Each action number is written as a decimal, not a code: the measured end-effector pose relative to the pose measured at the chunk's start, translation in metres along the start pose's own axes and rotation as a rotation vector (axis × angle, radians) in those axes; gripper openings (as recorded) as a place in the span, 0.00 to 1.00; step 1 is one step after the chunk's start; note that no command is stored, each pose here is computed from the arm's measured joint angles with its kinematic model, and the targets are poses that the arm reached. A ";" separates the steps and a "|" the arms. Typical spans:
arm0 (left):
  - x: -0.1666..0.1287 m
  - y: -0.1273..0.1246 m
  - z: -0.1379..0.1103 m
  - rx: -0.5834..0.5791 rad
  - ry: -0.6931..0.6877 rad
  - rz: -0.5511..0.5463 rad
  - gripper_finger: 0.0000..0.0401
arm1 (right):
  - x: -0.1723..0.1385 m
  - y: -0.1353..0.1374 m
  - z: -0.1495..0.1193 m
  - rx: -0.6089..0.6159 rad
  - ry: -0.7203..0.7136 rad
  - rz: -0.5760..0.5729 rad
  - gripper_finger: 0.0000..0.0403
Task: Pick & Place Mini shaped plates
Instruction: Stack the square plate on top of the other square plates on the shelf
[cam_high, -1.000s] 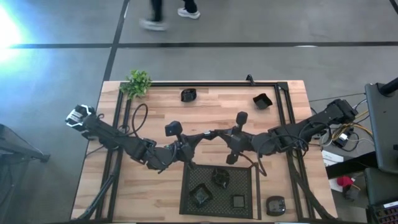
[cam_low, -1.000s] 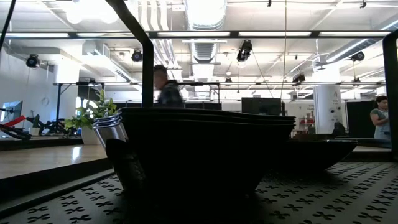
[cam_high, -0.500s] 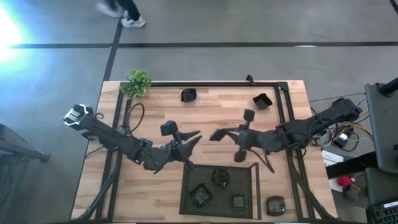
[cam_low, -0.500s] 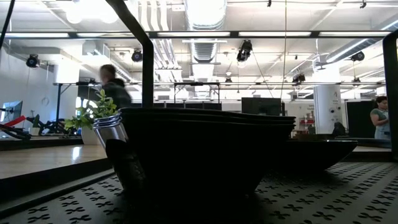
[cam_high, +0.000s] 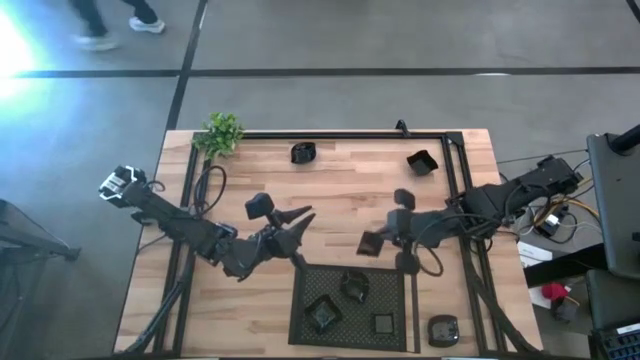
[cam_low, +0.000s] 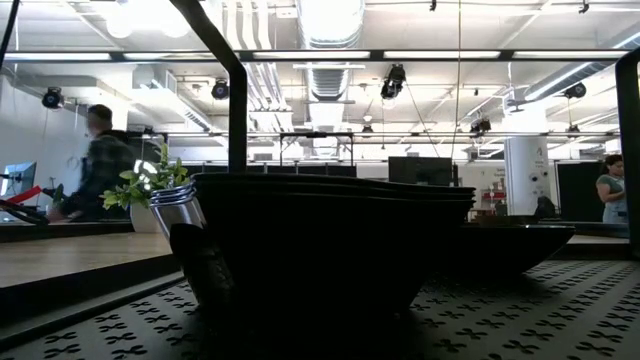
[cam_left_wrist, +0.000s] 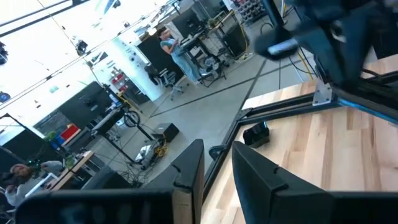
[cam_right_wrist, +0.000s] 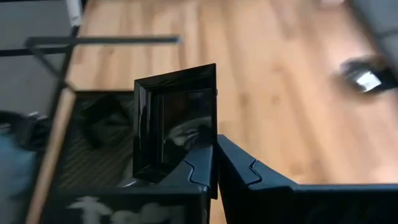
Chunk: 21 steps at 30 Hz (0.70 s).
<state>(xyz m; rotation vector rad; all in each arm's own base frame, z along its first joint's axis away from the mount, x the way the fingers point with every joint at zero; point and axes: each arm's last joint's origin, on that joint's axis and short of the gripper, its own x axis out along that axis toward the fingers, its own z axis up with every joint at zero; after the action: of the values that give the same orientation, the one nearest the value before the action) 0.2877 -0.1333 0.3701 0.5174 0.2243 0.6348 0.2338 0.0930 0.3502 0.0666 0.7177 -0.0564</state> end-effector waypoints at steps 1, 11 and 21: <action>0.000 0.000 0.000 0.001 0.000 0.000 0.20 | 0.003 0.001 -0.002 0.023 0.021 0.023 0.03; 0.000 -0.002 -0.003 0.039 0.015 -0.012 0.20 | 0.038 0.018 -0.014 0.216 0.273 0.118 0.03; 0.000 -0.004 -0.008 0.065 0.037 -0.022 0.20 | 0.067 0.043 -0.028 0.311 0.453 0.147 0.03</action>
<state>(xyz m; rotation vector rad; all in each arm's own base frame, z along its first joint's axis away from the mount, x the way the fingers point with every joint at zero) 0.2864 -0.1328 0.3615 0.5652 0.2856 0.6173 0.2686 0.1365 0.2869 0.4400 1.1497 -0.0117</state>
